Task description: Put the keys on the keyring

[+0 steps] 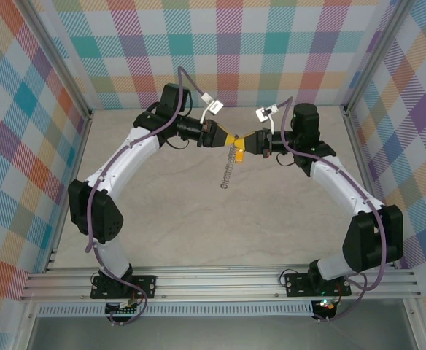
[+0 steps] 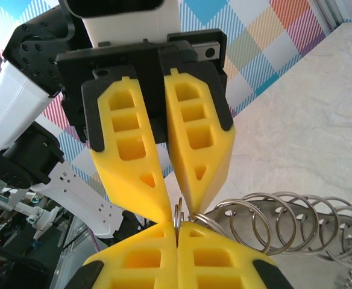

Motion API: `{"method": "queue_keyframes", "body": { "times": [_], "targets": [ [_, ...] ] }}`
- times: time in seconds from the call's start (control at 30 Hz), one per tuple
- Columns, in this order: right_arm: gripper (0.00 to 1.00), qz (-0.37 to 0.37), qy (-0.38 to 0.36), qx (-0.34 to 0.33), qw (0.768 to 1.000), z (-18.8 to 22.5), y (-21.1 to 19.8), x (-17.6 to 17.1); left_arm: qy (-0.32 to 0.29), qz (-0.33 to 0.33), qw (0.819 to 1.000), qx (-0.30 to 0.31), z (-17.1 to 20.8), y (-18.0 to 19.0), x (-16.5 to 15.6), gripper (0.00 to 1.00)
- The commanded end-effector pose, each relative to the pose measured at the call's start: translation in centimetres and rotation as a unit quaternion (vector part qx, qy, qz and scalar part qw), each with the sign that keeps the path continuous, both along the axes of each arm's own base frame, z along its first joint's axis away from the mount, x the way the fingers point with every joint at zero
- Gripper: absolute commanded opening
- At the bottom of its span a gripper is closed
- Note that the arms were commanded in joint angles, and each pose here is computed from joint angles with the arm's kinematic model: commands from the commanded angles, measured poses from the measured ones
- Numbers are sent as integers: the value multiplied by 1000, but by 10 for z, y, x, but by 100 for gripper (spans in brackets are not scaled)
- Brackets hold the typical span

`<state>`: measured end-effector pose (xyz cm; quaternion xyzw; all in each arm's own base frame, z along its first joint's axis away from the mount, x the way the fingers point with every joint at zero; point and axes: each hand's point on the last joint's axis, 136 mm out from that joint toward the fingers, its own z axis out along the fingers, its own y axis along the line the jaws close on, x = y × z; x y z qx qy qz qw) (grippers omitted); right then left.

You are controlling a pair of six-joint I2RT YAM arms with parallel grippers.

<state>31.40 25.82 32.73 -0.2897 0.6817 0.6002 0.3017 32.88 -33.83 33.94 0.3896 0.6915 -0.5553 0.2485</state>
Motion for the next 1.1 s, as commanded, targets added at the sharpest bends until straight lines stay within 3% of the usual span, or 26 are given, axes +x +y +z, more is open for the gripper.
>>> {"method": "queue_keyframes", "body": {
  "times": [0.0,0.13,0.27,0.47,0.77,0.93,1.07],
  "targets": [
    [0,16,-20,11,1000,5,0,-2,-15,-19,1000,-20,14,-9,-5,11],
    [0,15,-20,12,1000,6,-1,-3,-13,-25,999,-21,14,-13,-7,0],
    [0,13,-24,12,1000,8,-2,-5,-10,-34,999,-20,12,-16,-13,0],
    [0,9,-23,11,1000,8,-2,-2,-3,-44,999,-16,9,-16,-18,9],
    [0,7,-23,13,1000,8,-2,0,4,-56,998,-9,4,-16,-26,10],
    [0,5,-21,14,1000,8,-2,1,4,-63,998,-6,1,-20,-30,0],
    [0,2,-20,15,1000,10,-2,1,-2,-50,999,-2,2,-23,-27,0]
  ]
}}
